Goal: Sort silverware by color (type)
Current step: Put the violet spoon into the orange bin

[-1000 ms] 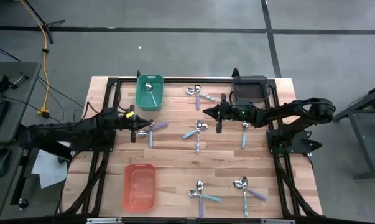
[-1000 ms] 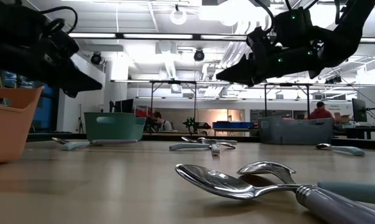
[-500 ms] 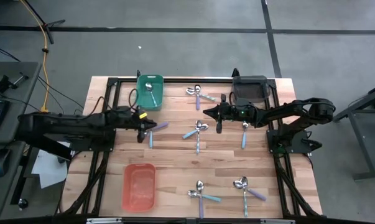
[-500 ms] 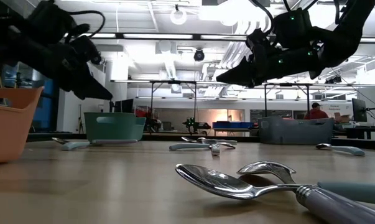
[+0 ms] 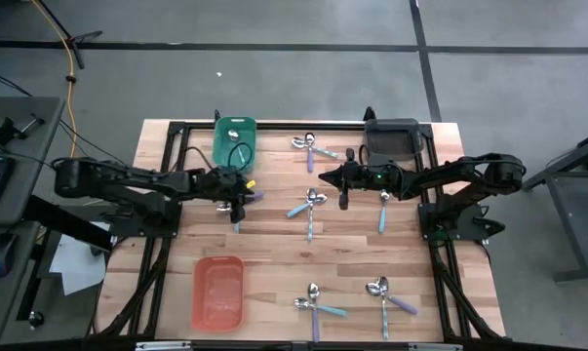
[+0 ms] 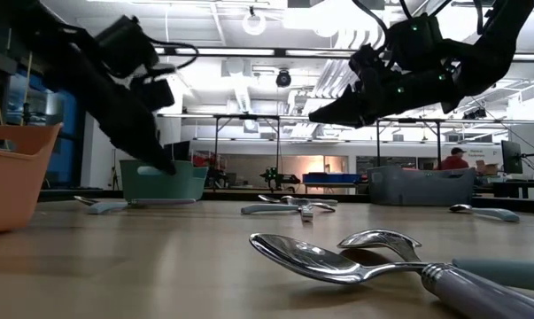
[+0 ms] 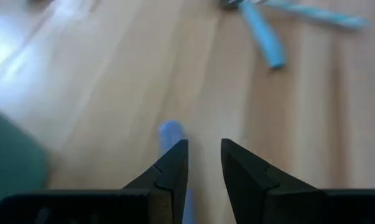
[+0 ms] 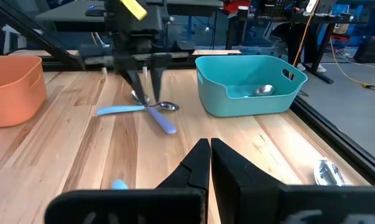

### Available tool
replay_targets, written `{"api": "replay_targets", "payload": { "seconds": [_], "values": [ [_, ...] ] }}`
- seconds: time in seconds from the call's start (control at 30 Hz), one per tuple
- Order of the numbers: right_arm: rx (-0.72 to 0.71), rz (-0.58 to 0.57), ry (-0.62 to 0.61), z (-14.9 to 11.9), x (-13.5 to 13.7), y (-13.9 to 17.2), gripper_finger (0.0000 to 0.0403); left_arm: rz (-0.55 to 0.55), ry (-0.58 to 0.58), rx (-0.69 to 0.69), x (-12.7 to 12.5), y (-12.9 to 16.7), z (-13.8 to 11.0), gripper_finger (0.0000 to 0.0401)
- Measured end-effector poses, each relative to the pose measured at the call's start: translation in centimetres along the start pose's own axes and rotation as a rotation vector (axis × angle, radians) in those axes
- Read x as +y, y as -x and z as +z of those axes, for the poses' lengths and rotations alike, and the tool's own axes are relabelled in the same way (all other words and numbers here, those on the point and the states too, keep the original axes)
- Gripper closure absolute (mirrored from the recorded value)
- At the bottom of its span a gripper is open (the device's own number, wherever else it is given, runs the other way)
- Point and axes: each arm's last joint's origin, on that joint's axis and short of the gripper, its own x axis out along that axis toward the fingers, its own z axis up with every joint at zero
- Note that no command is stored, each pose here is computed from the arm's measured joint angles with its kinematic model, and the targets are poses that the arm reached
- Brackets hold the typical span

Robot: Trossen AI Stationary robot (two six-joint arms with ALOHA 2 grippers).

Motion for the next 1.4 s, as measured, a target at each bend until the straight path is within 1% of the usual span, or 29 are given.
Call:
{"api": "replay_targets", "payload": {
  "seconds": [0.1,0.2,0.5,0.67,0.8,0.93,1.1,1.3,1.4],
  "values": [
    [0.002,0.000,0.000,0.0,0.0,0.0,0.0403,0.040,-0.030,0.028,0.1,-0.8,0.4,0.0313],
    [0.006,0.001,-0.001,-0.1,0.0,0.0,0.0403,0.041,-0.054,0.052,0.0,-1.5,0.7,0.0313],
    [0.018,0.002,-0.002,-0.2,0.0,0.0,0.0403,0.044,-0.062,0.171,0.0,-2.7,1.1,0.0311],
    [0.021,0.002,-0.003,-0.2,0.0,0.0,0.0403,0.048,-0.031,0.217,0.0,-3.1,0.5,0.0287],
    [0.022,0.002,-0.003,-0.2,0.0,0.0,0.0403,0.048,-0.032,0.245,0.0,-3.2,0.2,0.0264],
    [0.024,0.003,-0.003,-0.2,0.0,0.0,0.0403,0.011,-0.027,0.251,-0.1,-3.3,0.1,0.0259],
    [0.028,0.004,-0.004,-0.3,0.1,0.0,0.0403,-0.008,-0.014,0.255,-0.2,-3.3,0.1,0.0277],
    [0.026,0.034,0.009,-0.2,0.8,-0.1,0.0403,-0.007,-0.009,0.274,-0.2,-3.3,-0.1,0.0316],
    [0.025,0.049,0.030,-0.2,1.2,-0.1,0.0403,-0.010,-0.030,0.279,-0.2,-3.2,-0.1,0.0333]
  ]
}}
